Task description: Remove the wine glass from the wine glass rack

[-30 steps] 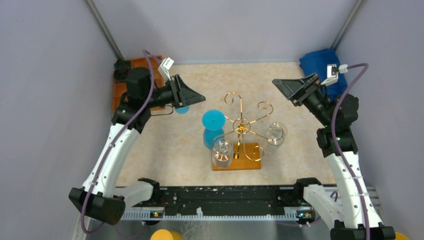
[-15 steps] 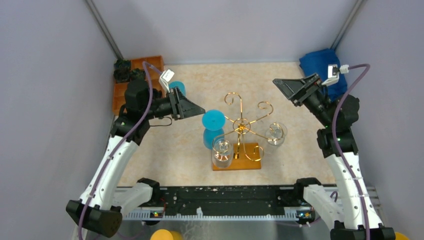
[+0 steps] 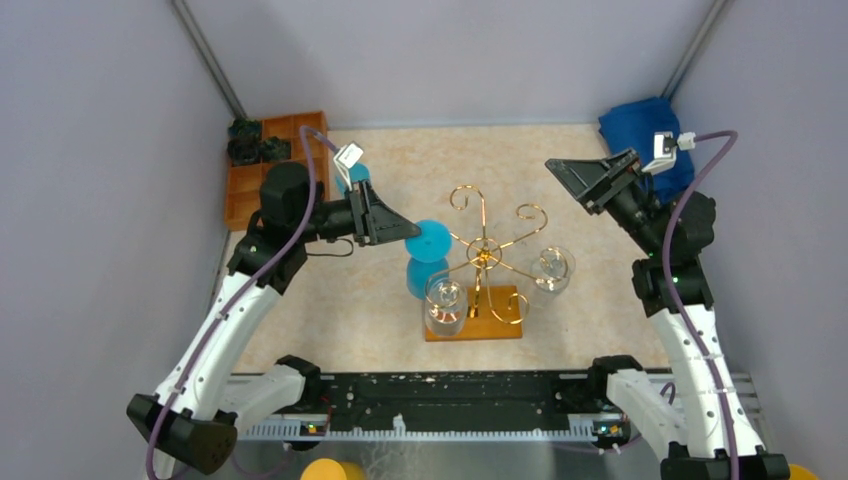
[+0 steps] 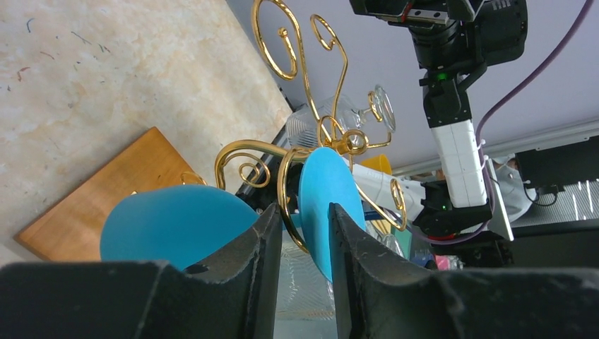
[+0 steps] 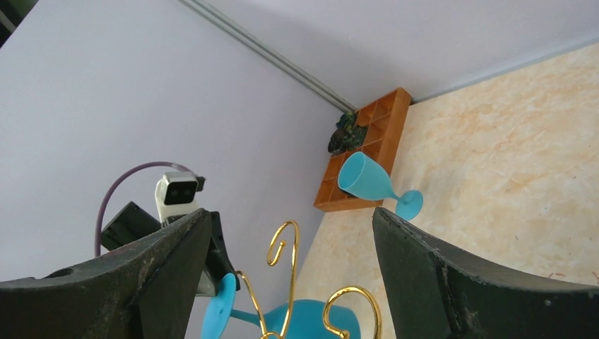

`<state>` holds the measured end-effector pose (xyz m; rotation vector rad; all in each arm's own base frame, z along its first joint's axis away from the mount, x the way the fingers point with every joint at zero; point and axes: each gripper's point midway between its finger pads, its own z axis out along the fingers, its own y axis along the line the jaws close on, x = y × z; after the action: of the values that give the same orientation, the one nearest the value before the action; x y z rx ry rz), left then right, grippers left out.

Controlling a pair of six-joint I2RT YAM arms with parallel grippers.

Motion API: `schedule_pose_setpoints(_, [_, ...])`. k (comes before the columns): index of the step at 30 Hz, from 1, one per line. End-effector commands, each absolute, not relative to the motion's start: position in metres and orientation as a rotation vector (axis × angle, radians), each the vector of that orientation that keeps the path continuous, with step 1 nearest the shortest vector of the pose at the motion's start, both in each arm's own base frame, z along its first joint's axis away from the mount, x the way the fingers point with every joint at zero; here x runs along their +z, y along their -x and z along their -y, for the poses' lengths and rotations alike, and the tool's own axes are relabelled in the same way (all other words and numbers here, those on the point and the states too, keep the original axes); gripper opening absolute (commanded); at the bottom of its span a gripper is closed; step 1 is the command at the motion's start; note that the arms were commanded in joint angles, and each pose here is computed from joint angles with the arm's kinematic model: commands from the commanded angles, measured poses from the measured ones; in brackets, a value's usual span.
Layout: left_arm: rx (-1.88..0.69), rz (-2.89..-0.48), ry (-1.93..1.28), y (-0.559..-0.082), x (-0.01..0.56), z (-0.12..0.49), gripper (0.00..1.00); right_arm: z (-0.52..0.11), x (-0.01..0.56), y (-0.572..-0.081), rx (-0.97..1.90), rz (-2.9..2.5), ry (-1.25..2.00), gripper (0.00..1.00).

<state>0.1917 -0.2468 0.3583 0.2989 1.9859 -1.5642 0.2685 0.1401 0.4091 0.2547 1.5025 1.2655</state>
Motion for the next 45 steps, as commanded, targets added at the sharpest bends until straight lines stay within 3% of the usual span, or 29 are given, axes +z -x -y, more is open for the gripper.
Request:
schedule_pose_setpoints(1, [-1.569,-1.934,-0.328,-0.191,0.372,0.250,0.33,-0.140,0.417,-0.267,1.269,-1.462,-0.238,0.84])
schedule_pose_setpoints(7, [-1.554,-1.939,-0.322,-0.194,0.368,0.250,0.28,-0.140,0.417,-0.266,1.278,-1.453,-0.235,0.84])
schedule_pose_setpoints(32, [-1.434,-1.966,-0.335,-0.196,0.373,0.242,0.41,-0.145,0.418,-0.268,1.345,-1.424,-0.232,0.83])
schedule_pose_setpoints(45, [-1.419,-2.005,-0.351,-0.178,0.368,0.233,0.41,-0.146,0.413,-0.273,1.366,-1.431,-0.251,0.82])
